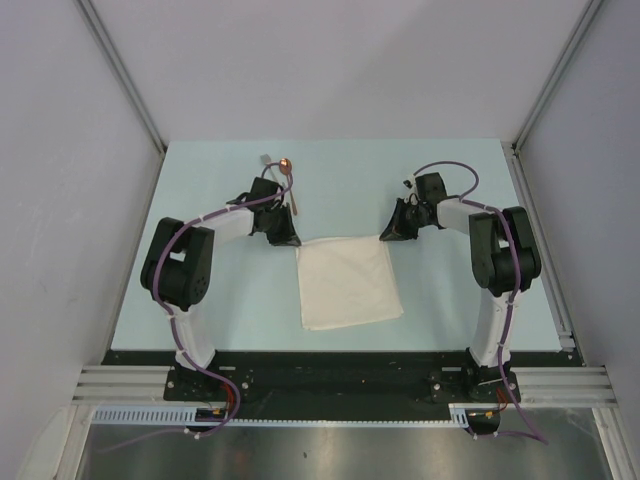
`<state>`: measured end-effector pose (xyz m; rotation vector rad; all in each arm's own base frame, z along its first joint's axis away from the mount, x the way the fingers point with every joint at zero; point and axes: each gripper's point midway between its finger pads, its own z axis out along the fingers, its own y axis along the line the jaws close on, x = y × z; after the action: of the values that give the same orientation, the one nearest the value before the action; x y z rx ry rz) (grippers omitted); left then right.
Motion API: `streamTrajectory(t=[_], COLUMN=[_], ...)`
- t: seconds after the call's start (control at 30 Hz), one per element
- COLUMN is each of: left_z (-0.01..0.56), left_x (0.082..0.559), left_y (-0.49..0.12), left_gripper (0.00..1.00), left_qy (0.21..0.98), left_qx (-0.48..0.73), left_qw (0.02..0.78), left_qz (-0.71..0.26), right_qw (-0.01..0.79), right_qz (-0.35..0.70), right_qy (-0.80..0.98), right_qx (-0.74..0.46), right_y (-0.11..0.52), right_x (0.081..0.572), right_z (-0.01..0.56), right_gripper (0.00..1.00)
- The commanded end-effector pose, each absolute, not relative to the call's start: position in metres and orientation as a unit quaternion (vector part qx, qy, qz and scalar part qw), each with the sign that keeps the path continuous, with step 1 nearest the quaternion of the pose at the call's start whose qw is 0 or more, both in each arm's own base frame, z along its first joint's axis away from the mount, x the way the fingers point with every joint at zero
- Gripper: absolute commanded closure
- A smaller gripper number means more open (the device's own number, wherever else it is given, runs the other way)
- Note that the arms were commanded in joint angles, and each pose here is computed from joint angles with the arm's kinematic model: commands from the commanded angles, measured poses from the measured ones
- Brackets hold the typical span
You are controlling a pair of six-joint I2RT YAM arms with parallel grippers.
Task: Fold the napkin into a case and place the utensils inside
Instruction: Turn over the upper triangle folded napkin at the center of the board, then pick up the lower triangle-folded napkin from the center of the board.
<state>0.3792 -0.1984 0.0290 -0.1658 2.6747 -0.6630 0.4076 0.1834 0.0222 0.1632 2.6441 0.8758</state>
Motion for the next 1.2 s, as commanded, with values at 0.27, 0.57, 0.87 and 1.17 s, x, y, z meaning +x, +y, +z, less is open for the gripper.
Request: streamTrajectory(t=[0.27,0.57,0.87,1.17], left_z=[0.026,0.091,0.16,0.189], left_x=[0.389,0.385,0.346,0.309], left_y=[-0.164,-0.15,-0.122,-0.111], left_gripper=[1.0,0.69,0.55,0.54], left_qy=[0.963,0.94,0.904,0.883], left_qx=[-0.073,-0.102,-0.142,-0.201], left_qw=[0.214,0.294,0.375,0.387], left_qz=[-0.145,-0.144,-0.147,-0.175], right_qw=[0.206,0.232,0.281,0.254], right_qz=[0.277,0.231,0.04,0.11], right_qy=[0.937,0.945,0.959,0.958], right_qx=[0.057,0.023,0.012,-0.079], right_y=[0.168,0.174,0.17,0.323], right_x=[0.43,0.44,0.396,0.301], right_z=[0.016,0.058,0.122,0.112], right_gripper=[1.0,0.66,0.3,0.24])
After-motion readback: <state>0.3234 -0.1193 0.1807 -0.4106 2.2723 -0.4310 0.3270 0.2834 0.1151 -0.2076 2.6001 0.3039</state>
